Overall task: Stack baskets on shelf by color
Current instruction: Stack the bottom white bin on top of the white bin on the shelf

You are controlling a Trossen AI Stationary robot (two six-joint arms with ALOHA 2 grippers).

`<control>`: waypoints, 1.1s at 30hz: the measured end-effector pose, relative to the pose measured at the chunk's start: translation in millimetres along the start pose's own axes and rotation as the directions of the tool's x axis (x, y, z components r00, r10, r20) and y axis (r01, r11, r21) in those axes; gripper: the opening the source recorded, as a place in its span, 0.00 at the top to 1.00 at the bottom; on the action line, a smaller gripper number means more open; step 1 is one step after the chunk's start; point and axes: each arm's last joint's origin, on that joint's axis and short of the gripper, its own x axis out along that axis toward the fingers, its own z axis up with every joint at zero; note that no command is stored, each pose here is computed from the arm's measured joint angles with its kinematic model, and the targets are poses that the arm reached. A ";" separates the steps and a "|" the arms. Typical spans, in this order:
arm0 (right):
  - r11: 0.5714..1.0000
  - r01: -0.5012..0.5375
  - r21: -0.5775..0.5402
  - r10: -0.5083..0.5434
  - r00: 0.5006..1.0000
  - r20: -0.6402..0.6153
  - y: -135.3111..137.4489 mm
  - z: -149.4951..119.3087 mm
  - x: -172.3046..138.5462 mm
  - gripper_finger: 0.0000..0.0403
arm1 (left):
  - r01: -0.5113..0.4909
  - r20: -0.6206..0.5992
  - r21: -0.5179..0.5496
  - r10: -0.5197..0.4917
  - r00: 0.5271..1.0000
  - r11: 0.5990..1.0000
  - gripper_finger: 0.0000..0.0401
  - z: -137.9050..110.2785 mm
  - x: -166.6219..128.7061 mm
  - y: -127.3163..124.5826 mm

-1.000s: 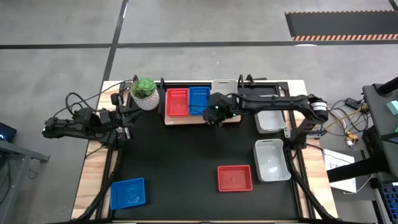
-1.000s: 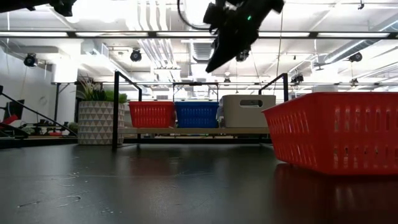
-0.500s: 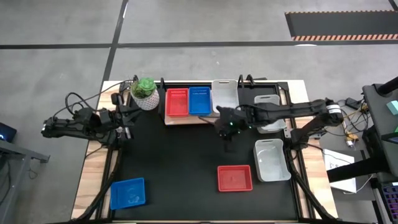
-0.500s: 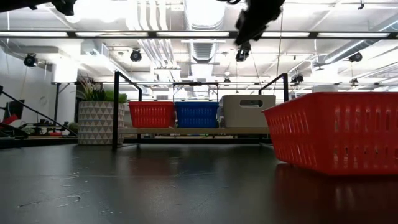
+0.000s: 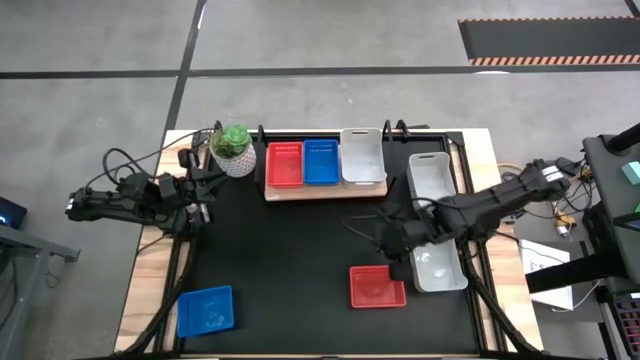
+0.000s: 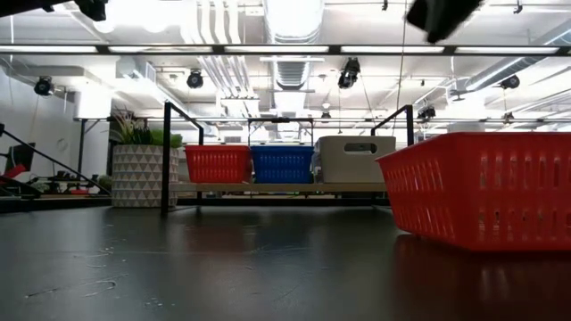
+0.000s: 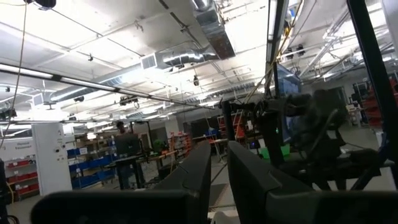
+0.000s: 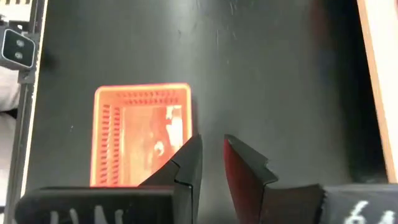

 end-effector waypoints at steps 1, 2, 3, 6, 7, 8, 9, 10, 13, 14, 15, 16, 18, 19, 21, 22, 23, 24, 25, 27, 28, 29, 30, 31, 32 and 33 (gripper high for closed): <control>1.000 0.006 0.008 -0.006 1.000 0.003 4.5 -6.4 -1.6 0.86 | -0.001 0.003 -0.002 0.001 1.000 1.000 0.91 0.3 0.3 0.0; 1.000 0.012 0.019 -0.013 1.000 0.006 9.0 -12.8 -3.3 0.86 | -0.001 0.003 -0.008 0.001 1.000 1.000 0.91 0.2 0.7 -0.2; 0.999 0.017 0.029 -0.017 1.000 0.008 13.5 -19.3 -4.5 0.86 | 0.000 0.000 -0.018 0.000 1.000 1.000 0.91 -0.3 1.0 -0.4; 0.997 0.004 0.080 -0.004 1.000 -0.004 25.0 -38.7 -6.5 0.86 | 0.003 -0.008 -0.024 -0.003 1.000 1.000 0.91 -1.5 2.2 -1.3; 0.995 -0.003 0.101 0.004 1.000 -0.011 28.0 -44.8 -7.2 0.86 | 0.003 -0.009 -0.024 -0.004 1.000 1.000 0.91 -1.7 2.7 -1.6; 0.992 -0.010 0.125 0.013 1.000 -0.022 31.2 -51.4 -7.8 0.86 | 0.004 -0.010 -0.024 -0.004 1.000 1.000 0.91 -2.0 3.3 -1.9; 0.988 -0.022 0.152 0.028 0.999 -0.037 34.1 -57.5 -8.4 0.86 | 0.005 -0.013 -0.023 -0.005 1.000 1.000 0.91 -2.4 3.9 -2.2; 0.983 -0.035 0.178 0.046 0.997 -0.055 36.7 -63.3 -9.2 0.86 | 0.005 -0.013 -0.024 -0.005 1.000 1.000 0.91 -2.6 4.5 -2.5; 0.964 -0.056 0.259 0.083 0.992 -0.093 44.9 -78.3 -11.5 0.86 | 0.003 -0.008 -0.041 -0.003 1.000 0.999 0.91 -3.0 7.2 -3.5; 0.956 -0.059 0.287 0.093 0.990 -0.105 47.3 -82.4 -12.8 0.86 | 0.003 -0.009 -0.047 -0.003 1.000 0.999 0.91 -3.4 8.2 -4.0; 0.947 -0.065 0.314 0.108 0.987 -0.120 49.9 -85.8 -13.4 0.85 | 0.003 -0.010 -0.048 -0.004 1.000 0.999 0.91 -3.9 9.3 -4.6; 0.939 -0.066 0.336 0.119 0.983 -0.138 52.1 -88.9 -14.2 0.84 | 0.004 -0.012 -0.048 -0.005 1.000 0.999 0.91 -4.5 10.3 -5.2; 0.924 -0.048 0.378 0.126 0.975 -0.185 55.1 -94.9 -15.0 0.81 | 0.007 -0.022 -0.045 -0.008 1.000 0.999 0.91 -6.0 12.1 -6.4; 0.920 -0.027 0.391 0.121 0.968 -0.218 56.1 -98.2 -15.5 0.79 | 0.007 -0.022 -0.045 -0.008 1.000 0.999 0.91 -6.4 13.0 -6.8; 0.925 0.008 0.381 0.104 0.956 -0.273 59.0 -102.5 -17.3 0.74 | 0.007 -0.021 -0.045 -0.008 1.000 0.999 0.91 -6.9 14.7 -7.5; 0.930 0.022 0.366 0.094 0.951 -0.296 60.4 -104.4 -18.1 0.71 | 0.007 -0.022 -0.045 -0.008 1.000 0.999 0.91 -7.2 15.4 -7.9; 0.936 0.037 0.350 0.080 0.946 -0.315 61.6 -106.4 -18.9 0.68 | 0.008 -0.023 -0.044 -0.009 1.000 0.999 0.91 -7.6 15.9 -8.3; 0.941 0.050 0.335 0.068 0.941 -0.331 62.5 -108.4 -19.7 0.65 | 0.008 -0.023 -0.044 -0.009 1.000 0.999 0.91 -7.8 16.6 -8.5; 0.946 0.054 0.319 0.061 0.938 -0.340 63.5 -109.4 -20.4 0.63 | 0.007 -0.022 -0.045 -0.008 1.000 0.999 0.91 -7.9 17.2 -8.7; 0.957 0.040 0.286 0.064 0.938 -0.342 66.1 -110.3 -20.9 0.59 | 0.008 -0.022 -0.044 -0.009 1.000 0.999 0.91 -8.2 17.7 -9.1; 0.963 0.036 0.269 0.061 0.937 -0.344 66.9 -111.1 -20.8 0.57 | 0.008 -0.022 -0.044 -0.009 1.000 0.999 0.91 -8.3 17.8 -9.1; 0.968 0.033 0.250 0.058 0.936 -0.348 67.7 -112.2 -20.8 0.56 | 0.007 -0.023 -0.044 -0.008 1.000 0.999 0.91 -8.3 17.8 -9.1; 0.971 0.029 0.236 0.057 0.935 -0.350 68.8 -113.0 -20.7 0.55 | 0.007 -0.022 -0.044 -0.008 1.000 0.999 0.91 -8.2 17.8 -9.1; 0.974 0.027 0.224 0.056 0.934 -0.352 69.9 -114.0 -20.2 0.55 | 0.007 -0.022 -0.042 -0.008 1.000 0.999 0.91 -8.2 17.7 -9.0; 0.976 0.027 0.215 0.053 0.933 -0.356 71.0 -115.3 -19.6 0.55 | 0.007 -0.021 -0.041 -0.008 1.000 0.999 0.91 -8.1 17.7 -9.0; 0.978 0.028 0.207 0.050 0.931 -0.361 72.0 -116.9 -18.8 0.55 | 0.006 -0.020 -0.041 -0.007 1.000 0.999 0.91 -7.8 17.4 -8.8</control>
